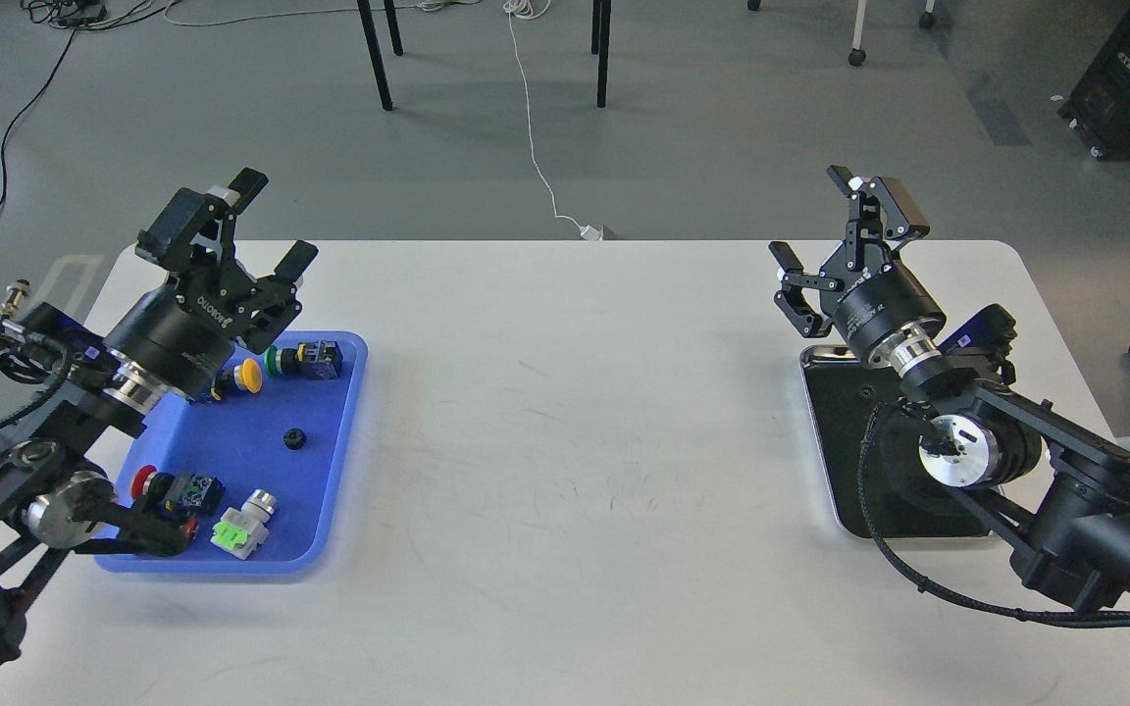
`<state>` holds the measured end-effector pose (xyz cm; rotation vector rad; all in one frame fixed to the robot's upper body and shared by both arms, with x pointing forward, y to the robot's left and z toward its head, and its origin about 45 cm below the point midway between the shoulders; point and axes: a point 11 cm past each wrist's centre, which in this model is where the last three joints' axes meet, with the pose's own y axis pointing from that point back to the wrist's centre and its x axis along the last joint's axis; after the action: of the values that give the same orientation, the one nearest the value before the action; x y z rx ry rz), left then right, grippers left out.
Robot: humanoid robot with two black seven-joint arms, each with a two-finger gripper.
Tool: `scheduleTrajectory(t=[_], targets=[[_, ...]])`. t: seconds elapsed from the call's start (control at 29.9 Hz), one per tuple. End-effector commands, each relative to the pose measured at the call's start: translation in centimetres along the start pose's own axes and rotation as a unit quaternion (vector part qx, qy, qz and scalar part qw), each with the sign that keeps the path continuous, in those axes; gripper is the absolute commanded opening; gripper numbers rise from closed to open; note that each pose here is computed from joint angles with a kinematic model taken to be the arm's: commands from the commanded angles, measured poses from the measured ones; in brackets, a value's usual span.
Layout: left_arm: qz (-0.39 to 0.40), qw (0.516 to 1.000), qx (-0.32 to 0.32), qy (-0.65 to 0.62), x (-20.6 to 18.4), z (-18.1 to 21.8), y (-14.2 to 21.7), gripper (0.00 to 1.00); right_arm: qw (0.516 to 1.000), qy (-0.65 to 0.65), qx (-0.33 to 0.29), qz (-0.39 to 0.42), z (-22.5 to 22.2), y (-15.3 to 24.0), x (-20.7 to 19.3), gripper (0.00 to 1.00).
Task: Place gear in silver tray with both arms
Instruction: 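Move the left gripper down over the blue tray again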
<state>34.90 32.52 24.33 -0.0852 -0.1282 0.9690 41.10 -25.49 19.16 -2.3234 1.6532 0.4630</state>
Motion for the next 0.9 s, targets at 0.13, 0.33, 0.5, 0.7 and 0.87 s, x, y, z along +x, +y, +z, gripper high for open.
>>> scheduleTrajectory(t=[0.13, 0.33, 0.5, 0.7, 0.87], targets=[[-0.168, 0.891, 0.215, -0.363, 4.1, 0.6, 4.8, 0.98, 1.000, -0.005, -0.004, -0.001, 0.6, 0.1, -0.3, 0.99], [-0.284, 0.699, 0.351, -0.554, 6.5, -2.6, 9.2, 0.98, 1.000, -0.006, -0.006, 0.000, 0.8, 0.2, -0.2, 0.99], [-0.304, 0.648, 0.342, -0.609, 6.8, -4.8, 9.8, 0.96, 1.000, -0.005, -0.007, 0.000, 0.9, 0.2, -0.2, 0.99], [-0.342, 0.632, 0.330, -0.612, 5.6, -6.6, 7.2, 0.93, 1.000, -0.004, -0.006, 0.000, 0.8, 0.3, -0.2, 0.99], [-0.361, 0.628, 0.317, -0.612, 4.4, -7.4, 6.0, 0.86, 1.000, -0.005, -0.006, 0.002, 0.8, 0.4, 0.0, 0.99]])
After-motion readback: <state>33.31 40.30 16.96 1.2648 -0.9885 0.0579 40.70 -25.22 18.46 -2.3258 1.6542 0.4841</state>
